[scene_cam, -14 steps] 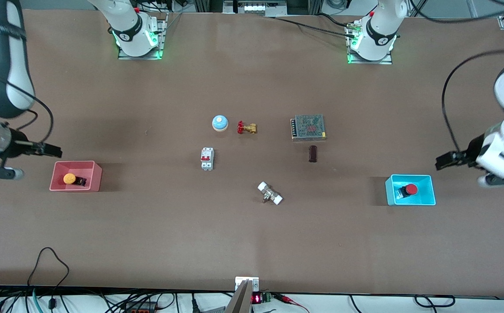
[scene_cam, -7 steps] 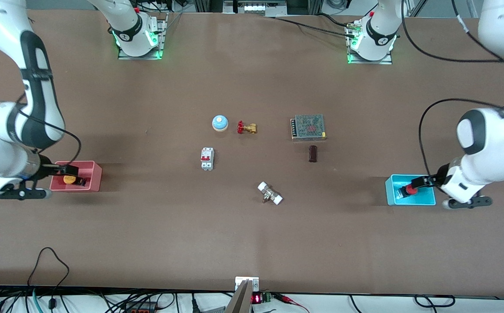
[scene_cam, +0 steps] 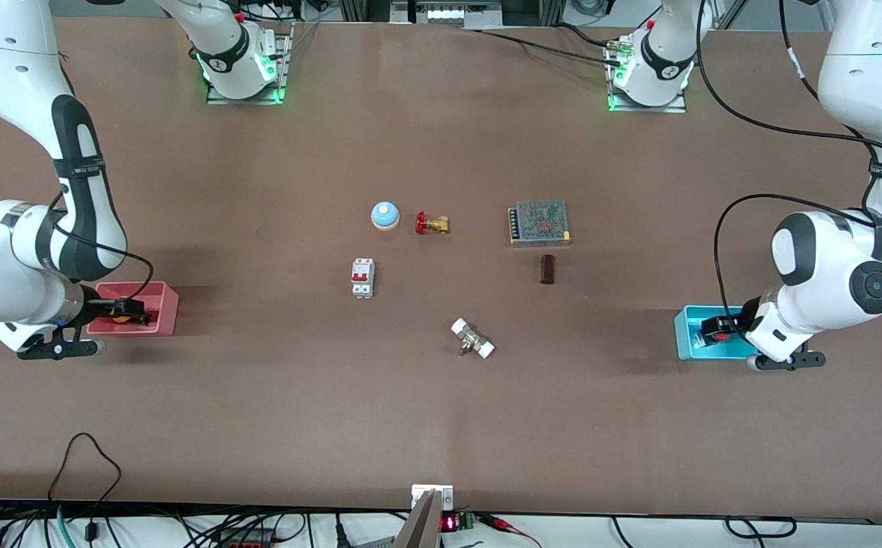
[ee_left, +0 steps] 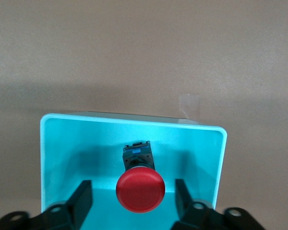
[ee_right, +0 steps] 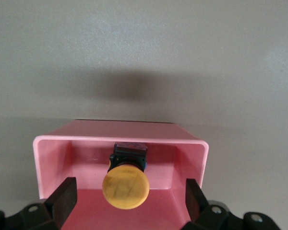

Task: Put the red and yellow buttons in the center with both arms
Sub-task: 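Close the right gripper on the yellow button while the left gripper grasps the red, then lift the yellow button toward center while the left gripper carries the red button, then set the red button down with the left gripper and withdraw it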

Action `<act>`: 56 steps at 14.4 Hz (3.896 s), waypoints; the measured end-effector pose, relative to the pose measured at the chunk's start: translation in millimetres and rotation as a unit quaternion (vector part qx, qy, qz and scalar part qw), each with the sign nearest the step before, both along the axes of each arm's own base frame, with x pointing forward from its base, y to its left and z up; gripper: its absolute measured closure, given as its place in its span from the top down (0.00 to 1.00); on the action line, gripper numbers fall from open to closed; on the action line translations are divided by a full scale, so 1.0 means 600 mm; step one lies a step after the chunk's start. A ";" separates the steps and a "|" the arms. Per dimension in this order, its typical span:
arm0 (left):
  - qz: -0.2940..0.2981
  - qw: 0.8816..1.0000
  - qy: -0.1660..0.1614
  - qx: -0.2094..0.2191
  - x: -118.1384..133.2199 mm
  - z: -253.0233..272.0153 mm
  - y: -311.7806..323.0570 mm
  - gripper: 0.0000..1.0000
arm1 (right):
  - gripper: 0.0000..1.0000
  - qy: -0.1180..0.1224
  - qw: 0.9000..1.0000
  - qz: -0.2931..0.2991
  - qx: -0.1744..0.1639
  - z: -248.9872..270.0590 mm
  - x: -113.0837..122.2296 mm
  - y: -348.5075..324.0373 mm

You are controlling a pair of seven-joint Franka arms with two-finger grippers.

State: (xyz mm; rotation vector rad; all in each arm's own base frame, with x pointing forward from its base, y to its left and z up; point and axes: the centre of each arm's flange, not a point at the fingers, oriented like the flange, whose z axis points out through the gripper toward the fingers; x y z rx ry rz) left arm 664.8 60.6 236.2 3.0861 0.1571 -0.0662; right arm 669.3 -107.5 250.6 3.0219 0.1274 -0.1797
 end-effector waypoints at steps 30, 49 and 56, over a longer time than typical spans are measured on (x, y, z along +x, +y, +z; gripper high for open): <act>0.083 0.997 0.008 0.005 -0.038 0.043 -0.426 0.41 | 0.41 0.024 0.999 0.011 0.026 0.192 0.004 0.050; 0.079 0.996 -0.033 0.011 0.011 0.222 -0.287 1.00 | 0.41 0.023 1.000 0.009 0.016 -0.006 -0.032 0.579; 0.023 0.999 -0.026 0.026 -0.039 0.391 -0.177 1.00 | 0.41 0.028 1.000 0.006 0.012 -0.028 -0.033 0.575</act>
